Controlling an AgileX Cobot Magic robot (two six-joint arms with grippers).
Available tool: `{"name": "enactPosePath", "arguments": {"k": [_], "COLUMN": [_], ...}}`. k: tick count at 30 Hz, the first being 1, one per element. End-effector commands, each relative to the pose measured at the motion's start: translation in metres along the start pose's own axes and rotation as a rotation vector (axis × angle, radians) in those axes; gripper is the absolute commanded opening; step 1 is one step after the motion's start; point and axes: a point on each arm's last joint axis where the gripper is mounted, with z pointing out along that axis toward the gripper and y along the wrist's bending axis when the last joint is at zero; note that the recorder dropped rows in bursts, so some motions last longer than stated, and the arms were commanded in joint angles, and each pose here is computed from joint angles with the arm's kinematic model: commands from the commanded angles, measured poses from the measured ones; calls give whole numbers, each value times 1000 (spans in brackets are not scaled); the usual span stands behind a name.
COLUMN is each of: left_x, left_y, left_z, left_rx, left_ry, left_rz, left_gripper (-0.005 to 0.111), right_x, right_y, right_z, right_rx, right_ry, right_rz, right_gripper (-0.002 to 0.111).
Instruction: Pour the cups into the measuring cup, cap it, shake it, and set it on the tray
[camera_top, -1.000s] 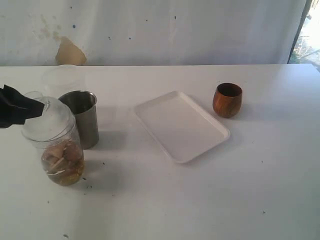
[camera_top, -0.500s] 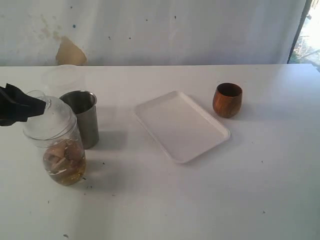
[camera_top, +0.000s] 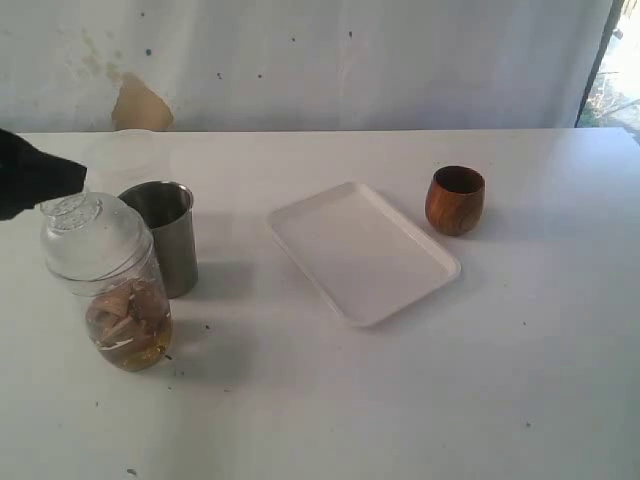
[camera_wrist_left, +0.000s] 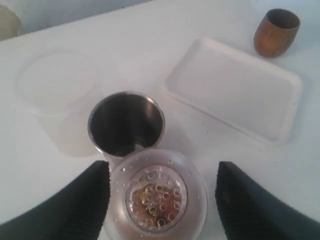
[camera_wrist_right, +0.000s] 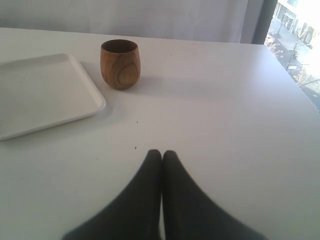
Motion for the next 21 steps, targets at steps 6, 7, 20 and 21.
{"name": "enactPosePath", "arguments": {"k": [6, 7, 20, 21], "left_x": [-11, -15, -82, -84], "left_y": [-4, -5, 52, 47], "left_z": [-14, -16, -37, -30], "left_rx": [-5, 1, -472, -387], "left_ry": [-58, -53, 411, 413], "left_rz": [47, 61, -151, -154], "left_gripper": [0, 0, 0, 0], "right_x": [2, 2, 2, 2], "right_y": [-1, -1, -1, -1], "right_z": [0, 0, 0, 0], "right_rx": [10, 10, 10, 10], "right_ry": [2, 2, 2, 2], "right_rz": [-1, -1, -1, -1], "right_gripper": [0, 0, 0, 0]}}
